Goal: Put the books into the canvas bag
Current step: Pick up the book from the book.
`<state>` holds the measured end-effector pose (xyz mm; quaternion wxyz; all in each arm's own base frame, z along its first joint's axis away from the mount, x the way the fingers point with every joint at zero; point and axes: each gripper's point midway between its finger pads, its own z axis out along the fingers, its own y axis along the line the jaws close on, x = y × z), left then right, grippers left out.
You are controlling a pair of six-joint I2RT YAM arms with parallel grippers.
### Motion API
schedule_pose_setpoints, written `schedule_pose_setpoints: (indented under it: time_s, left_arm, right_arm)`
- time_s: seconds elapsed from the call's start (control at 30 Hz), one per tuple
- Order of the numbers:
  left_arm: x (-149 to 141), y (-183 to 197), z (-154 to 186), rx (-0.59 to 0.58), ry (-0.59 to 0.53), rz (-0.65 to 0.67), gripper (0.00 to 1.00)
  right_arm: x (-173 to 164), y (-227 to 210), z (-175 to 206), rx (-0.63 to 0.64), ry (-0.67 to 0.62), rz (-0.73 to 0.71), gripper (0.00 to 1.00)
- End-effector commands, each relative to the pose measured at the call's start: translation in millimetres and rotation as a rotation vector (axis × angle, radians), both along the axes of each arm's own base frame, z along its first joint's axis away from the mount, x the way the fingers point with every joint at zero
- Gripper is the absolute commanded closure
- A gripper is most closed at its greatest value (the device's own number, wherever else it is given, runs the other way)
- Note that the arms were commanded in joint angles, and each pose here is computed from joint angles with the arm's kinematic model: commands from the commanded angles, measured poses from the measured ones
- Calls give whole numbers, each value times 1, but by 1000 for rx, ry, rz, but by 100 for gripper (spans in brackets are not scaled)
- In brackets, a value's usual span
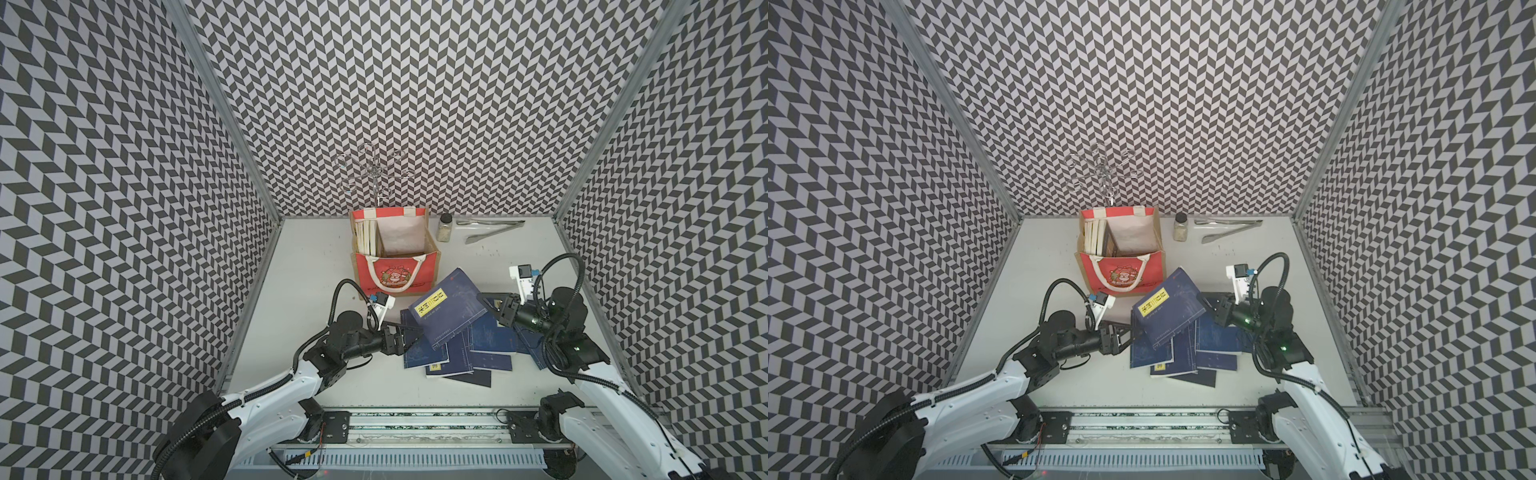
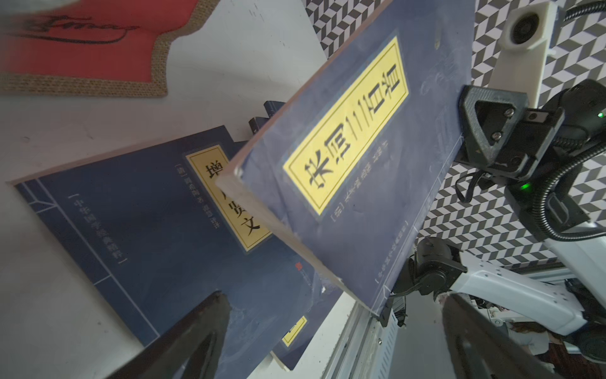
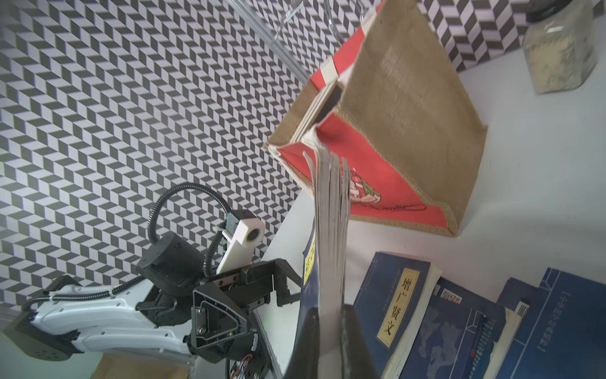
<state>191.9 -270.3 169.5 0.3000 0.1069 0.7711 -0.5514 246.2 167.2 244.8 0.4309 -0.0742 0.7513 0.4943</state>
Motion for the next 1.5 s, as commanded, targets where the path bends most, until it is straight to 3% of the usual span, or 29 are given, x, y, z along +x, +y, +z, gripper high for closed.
schedule_pose_setpoints:
  time_s: [0.0, 0.17, 0.33, 0.53, 0.9, 1.17, 1.47]
  left_arm:
    - [4, -6, 44, -142, -52, -8, 1]
    - [10, -13, 64, -191, -76, -18, 7]
    - [18, -23, 84, -221, -104, -30, 11]
    - [26, -43, 108, -241, -132, -76, 29]
    - [24, -52, 115, -235, -140, -88, 44]
    - [19, -65, 118, -240, -141, -122, 46]
    - [25, -85, 127, -237, -138, -148, 60]
  right_arm:
    - [1, -11, 46, 85, -107, -76, 100]
    - [-13, -17, 67, 211, -165, -98, 100]
    - [-23, -20, 75, 253, -209, -98, 100]
    - [-26, -19, 72, 261, -226, -86, 100]
    - [-32, -48, 87, 396, -339, -246, 100]
    - [-28, -58, 92, 415, -380, -310, 100]
    - [-25, -66, 81, 434, -398, -367, 100]
